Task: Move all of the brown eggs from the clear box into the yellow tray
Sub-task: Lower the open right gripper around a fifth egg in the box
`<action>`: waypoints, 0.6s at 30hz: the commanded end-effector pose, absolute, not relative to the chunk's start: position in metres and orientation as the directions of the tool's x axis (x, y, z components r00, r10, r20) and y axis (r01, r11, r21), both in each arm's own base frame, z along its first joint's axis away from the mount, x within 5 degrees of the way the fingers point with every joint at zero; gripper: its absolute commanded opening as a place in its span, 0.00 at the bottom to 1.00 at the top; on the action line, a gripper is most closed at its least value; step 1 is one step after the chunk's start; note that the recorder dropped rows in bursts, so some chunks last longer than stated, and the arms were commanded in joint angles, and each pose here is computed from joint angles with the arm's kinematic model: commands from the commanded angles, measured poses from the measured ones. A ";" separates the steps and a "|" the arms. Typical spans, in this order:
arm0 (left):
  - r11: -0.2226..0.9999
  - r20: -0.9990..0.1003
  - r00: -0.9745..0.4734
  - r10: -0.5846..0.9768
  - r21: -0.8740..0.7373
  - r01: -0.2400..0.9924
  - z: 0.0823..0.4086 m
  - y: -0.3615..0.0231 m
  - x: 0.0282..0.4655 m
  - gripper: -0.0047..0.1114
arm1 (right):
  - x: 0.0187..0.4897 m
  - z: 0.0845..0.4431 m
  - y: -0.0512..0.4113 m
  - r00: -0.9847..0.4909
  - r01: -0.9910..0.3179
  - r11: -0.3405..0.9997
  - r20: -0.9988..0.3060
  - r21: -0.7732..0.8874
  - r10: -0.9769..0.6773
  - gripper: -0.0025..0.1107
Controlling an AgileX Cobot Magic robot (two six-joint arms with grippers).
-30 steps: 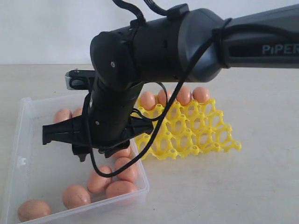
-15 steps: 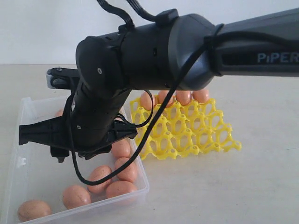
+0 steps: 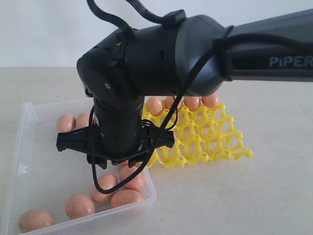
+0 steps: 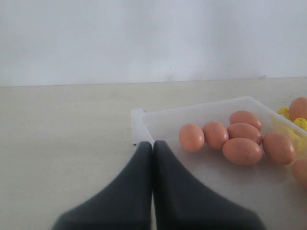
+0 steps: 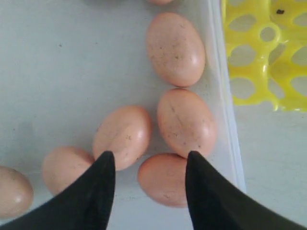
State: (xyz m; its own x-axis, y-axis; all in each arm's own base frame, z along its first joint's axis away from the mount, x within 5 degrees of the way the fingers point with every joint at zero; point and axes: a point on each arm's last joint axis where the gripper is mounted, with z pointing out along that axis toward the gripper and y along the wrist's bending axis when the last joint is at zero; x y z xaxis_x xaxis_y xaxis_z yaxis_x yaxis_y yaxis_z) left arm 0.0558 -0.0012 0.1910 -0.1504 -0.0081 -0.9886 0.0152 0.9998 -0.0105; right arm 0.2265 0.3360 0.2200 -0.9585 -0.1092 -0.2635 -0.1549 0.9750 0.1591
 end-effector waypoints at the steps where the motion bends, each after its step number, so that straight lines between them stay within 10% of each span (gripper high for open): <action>1: 1.000 -0.990 -0.144 -0.012 -0.015 0.021 0.192 -0.002 0.056 0.00 | 0.220 0.225 0.348 -0.938 -0.177 0.964 -0.329 0.198 -0.105 0.47; 5: 1.000 -0.990 -0.144 -0.012 -0.015 0.021 0.192 -0.002 0.056 0.00 | 0.216 0.217 0.350 -0.943 -0.146 0.977 -0.321 0.156 -0.089 0.66; 18: 0.999 -0.990 -0.144 -0.010 -0.015 0.035 0.192 -0.002 0.055 0.00 | 0.208 0.191 0.371 -0.948 -0.128 0.986 -0.305 0.104 -0.091 0.64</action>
State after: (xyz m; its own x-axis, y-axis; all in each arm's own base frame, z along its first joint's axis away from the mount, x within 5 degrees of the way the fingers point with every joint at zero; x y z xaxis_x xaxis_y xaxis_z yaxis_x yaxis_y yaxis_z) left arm 0.0558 -0.0014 0.1910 -0.1504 -0.0075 -0.9886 0.0190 0.9998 -0.0105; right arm 0.2069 0.3702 0.1921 -0.9512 -0.0957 -0.2935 -0.1335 0.9848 0.1115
